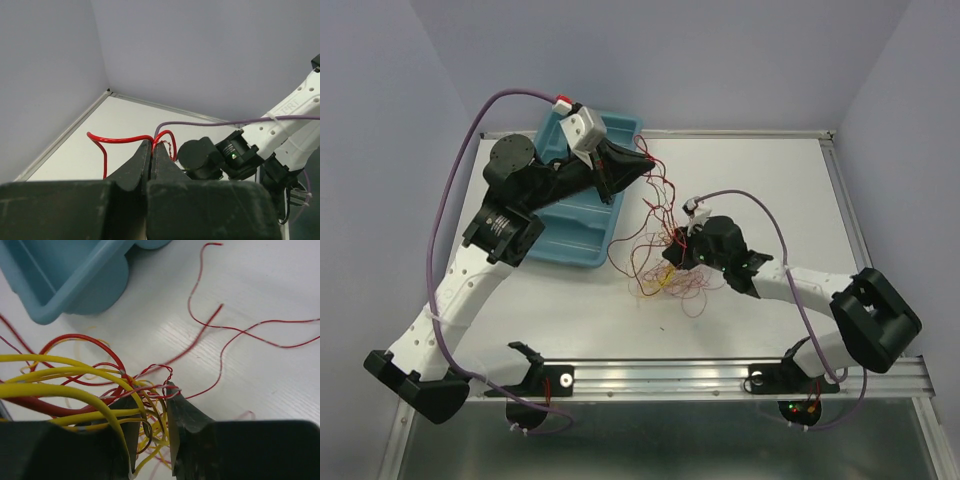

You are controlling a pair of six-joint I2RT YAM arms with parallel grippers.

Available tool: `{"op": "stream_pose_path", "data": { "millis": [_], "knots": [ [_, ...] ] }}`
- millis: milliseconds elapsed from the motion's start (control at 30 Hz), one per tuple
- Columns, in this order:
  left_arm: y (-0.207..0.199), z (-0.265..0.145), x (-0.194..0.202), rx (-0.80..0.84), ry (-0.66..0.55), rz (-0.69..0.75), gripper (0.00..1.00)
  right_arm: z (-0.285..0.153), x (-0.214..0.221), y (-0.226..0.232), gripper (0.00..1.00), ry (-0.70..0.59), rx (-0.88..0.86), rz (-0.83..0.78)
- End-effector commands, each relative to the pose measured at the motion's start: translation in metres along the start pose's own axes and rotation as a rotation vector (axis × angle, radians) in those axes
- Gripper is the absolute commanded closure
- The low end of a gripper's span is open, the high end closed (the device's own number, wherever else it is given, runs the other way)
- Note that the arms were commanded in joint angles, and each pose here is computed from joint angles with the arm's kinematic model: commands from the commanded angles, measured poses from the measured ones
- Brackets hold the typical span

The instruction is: Untangle the cables

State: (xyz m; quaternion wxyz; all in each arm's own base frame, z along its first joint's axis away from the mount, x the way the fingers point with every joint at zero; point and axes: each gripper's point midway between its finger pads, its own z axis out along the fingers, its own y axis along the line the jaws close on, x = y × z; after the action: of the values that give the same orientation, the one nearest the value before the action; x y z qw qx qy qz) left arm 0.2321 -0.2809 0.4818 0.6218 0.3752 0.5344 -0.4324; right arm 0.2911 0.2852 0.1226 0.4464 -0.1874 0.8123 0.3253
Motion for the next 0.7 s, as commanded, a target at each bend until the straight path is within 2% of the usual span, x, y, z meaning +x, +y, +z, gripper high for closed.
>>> {"op": "stream_pose_path", "data": {
  "millis": [0,100,200,233,300,333,367,433,500,667],
  "knots": [
    [-0.007,-0.016,-0.040,-0.042,-0.133,0.070,1.00,-0.004,-0.046,-0.044,0.71,-0.169,0.288,0.029],
    [0.000,-0.031,-0.053,-0.141,-0.193,0.087,1.00,-0.029,-0.051,-0.077,0.71,-0.235,0.440,0.116],
    [0.003,-0.045,-0.066,-0.205,-0.245,0.102,1.00,-0.058,-0.043,-0.136,0.80,-0.263,0.628,0.307],
    [0.002,-0.050,-0.071,-0.218,-0.260,0.106,1.00,-0.074,-0.042,-0.168,0.82,-0.288,0.717,0.380],
    [0.004,-0.056,-0.075,-0.245,-0.284,0.112,1.00,-0.100,-0.029,-0.203,0.82,-0.320,0.909,0.506],
    [0.000,-0.063,-0.081,-0.251,-0.306,0.120,1.00,-0.114,-0.027,-0.219,0.80,-0.366,1.004,0.594],
    [0.003,-0.068,-0.082,-0.275,-0.324,0.127,1.00,-0.131,-0.015,-0.230,0.80,-0.337,1.115,0.627],
    [-0.004,-0.087,-0.096,-0.306,-0.387,0.153,1.00,-0.157,-0.005,-0.253,0.82,-0.386,1.258,0.716],
    [-0.008,-0.108,-0.112,-0.360,-0.458,0.182,1.00,-0.165,0.009,-0.259,0.82,-0.364,1.270,0.773],
    [-0.026,-0.148,-0.151,-0.419,-0.578,0.267,1.00,-0.192,0.003,-0.264,0.83,-0.476,1.310,0.821]
  ]
}}
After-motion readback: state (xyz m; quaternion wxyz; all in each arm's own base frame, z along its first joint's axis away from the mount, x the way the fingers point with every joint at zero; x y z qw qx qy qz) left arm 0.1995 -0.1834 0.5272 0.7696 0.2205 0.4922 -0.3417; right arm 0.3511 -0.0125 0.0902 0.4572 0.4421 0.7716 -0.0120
